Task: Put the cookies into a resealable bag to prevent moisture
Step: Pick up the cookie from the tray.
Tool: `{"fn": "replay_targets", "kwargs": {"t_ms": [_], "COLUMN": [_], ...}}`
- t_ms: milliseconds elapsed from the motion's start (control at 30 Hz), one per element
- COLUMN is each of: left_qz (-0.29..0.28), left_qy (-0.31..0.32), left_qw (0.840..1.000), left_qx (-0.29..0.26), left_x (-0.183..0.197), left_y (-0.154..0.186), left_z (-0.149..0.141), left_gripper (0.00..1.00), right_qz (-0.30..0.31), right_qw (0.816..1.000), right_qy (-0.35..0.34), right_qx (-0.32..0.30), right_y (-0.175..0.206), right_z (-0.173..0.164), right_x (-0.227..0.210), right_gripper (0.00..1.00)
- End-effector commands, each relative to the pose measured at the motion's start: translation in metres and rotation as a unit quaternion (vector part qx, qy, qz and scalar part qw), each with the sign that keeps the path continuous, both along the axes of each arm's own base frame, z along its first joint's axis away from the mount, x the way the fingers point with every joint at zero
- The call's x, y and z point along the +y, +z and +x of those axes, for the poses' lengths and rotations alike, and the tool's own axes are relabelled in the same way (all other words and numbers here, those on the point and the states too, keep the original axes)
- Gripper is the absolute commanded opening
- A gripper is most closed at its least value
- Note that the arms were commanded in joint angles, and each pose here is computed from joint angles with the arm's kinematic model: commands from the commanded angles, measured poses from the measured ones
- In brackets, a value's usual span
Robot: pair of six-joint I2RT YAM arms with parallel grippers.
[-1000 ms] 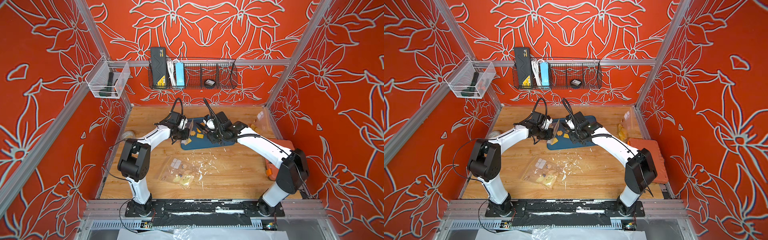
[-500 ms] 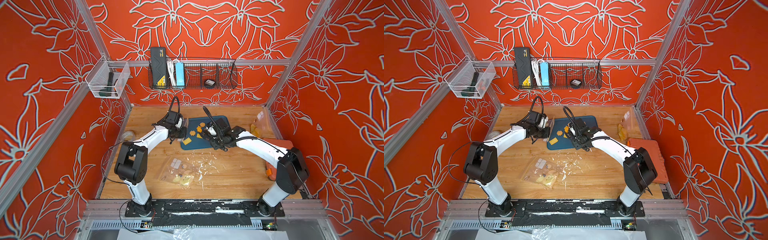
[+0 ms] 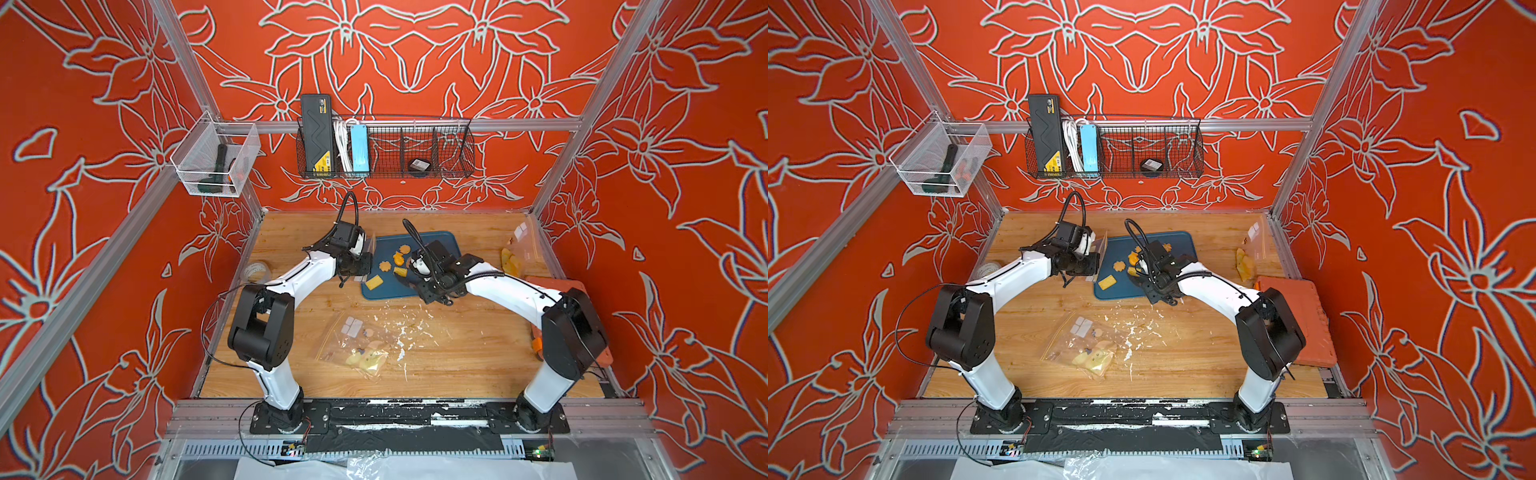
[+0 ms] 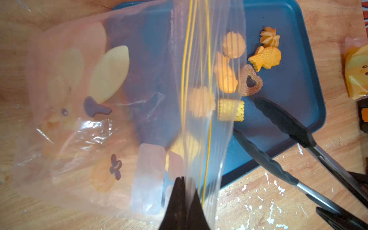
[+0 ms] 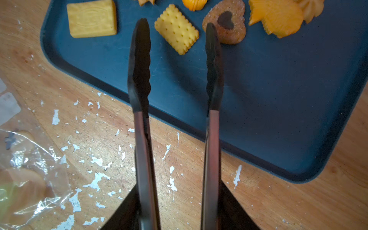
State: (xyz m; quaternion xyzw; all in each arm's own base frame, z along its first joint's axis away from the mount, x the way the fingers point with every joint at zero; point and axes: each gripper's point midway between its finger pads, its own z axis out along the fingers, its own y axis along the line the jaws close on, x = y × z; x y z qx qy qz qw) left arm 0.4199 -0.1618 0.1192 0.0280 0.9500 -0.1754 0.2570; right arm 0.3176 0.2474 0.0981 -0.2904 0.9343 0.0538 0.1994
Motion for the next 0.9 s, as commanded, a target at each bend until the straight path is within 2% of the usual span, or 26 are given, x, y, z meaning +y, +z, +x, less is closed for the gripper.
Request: {"fn": "replay_targets", "kwargs": {"t_ms": [0,600,867], "left_qz": [-0.005,-0.011,-0.013], "left_qy": [0.002,-0.002,-0.003], "left_qw": [1.000,1.000,1.000], "left_qx": [-0.008,-0.005,-0.004], "left_x": [0.002,0.000,0.000], "left_y": [0.008,0.007,0.008], "left_z": [0.000,-0.001,-0.001], "left_gripper": [0.00,0.00,0.00], "right_qz": [0.002,-0.011,-0.008], "right_qw": [1.000,0.999,0.999], "right_qy": [0.003,0.017,0.017], "right_qx": [0.012,0.028,0.030], "right_y": [-0.009,-0.032,-0.032], "right_z": [-0.004,0.024,0.018], "right_x": [0.003,0.013,0.008], "right_gripper": [0.55,0.56,0.46]}}
